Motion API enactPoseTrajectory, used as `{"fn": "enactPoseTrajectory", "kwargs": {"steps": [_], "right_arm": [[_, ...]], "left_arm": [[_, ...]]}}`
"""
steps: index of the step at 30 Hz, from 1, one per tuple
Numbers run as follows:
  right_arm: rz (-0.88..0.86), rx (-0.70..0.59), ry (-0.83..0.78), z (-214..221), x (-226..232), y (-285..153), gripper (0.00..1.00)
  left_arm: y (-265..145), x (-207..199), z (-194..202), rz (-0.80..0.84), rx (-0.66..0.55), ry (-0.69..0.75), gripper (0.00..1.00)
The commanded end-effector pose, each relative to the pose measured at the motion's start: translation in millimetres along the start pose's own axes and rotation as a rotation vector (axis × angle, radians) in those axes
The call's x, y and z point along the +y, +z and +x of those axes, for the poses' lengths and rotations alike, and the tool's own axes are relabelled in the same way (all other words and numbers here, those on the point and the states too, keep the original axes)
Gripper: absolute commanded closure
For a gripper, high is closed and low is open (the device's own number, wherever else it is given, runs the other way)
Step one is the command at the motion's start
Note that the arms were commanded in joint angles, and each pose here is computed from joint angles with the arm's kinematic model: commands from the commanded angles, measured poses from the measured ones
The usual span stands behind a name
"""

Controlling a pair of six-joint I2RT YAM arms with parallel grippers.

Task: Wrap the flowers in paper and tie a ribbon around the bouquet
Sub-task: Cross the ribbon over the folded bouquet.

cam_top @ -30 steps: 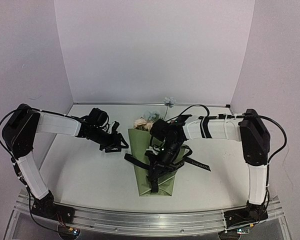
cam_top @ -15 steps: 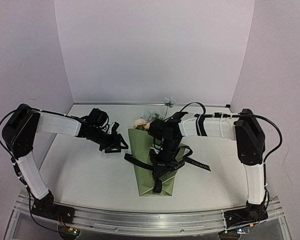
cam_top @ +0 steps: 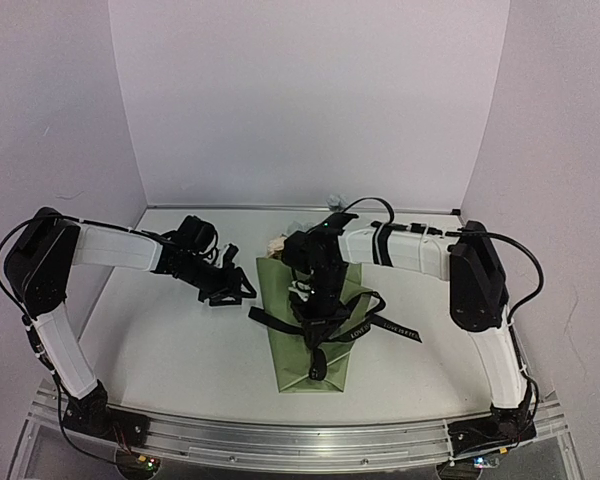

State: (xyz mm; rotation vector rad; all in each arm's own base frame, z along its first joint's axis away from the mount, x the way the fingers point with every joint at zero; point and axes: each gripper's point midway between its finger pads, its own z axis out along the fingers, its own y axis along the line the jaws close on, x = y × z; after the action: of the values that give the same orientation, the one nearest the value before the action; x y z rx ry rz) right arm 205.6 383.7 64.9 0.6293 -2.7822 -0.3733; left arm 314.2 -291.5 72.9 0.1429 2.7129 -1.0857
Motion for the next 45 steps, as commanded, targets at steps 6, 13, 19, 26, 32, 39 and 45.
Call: {"fn": "enactPoseTrajectory", "kwargs": {"steps": [6, 13, 19, 26, 32, 39, 45], "right_arm": [[0.209, 0.010, -0.158, 9.6, -0.2, 5.5, 0.98], [0.369, -0.043, -0.243, -6.7, -15.9, 4.3, 0.98], [0.476, -0.113, -0.363, -24.8, -21.1, -4.2, 1.00], [0.541, -0.158, -0.465, -40.4, -25.6, -7.9, 0.98], [0.547, -0.215, -0.497, -46.9, -22.5, -16.3, 0.76], [0.459, -0.280, -0.467, -33.2, -10.3, -36.0, 0.54], [0.410, -0.331, -0.419, -25.5, -3.0, -54.9, 0.32]], "left_arm": [[-10.1, -16.6, -15.2, 0.030, -0.034, 0.013, 0.51], [-10.5, -18.2, -16.4, 0.032, -0.034, 0.010, 0.52], [-9.3, -19.6, -17.4, 0.039, -0.030, 0.005, 0.53], [-9.2, -22.1, -19.4, 0.046, -0.030, 0.003, 0.53], [-6.6, -25.7, -18.9, 0.071, -0.015, -0.003, 0.55], [-6.5, -33.6, -19.8, 0.109, -0.004, -0.001, 0.56], [-5.4, -35.3, -21.2, 0.117, -0.004, -0.002, 0.58]]}}
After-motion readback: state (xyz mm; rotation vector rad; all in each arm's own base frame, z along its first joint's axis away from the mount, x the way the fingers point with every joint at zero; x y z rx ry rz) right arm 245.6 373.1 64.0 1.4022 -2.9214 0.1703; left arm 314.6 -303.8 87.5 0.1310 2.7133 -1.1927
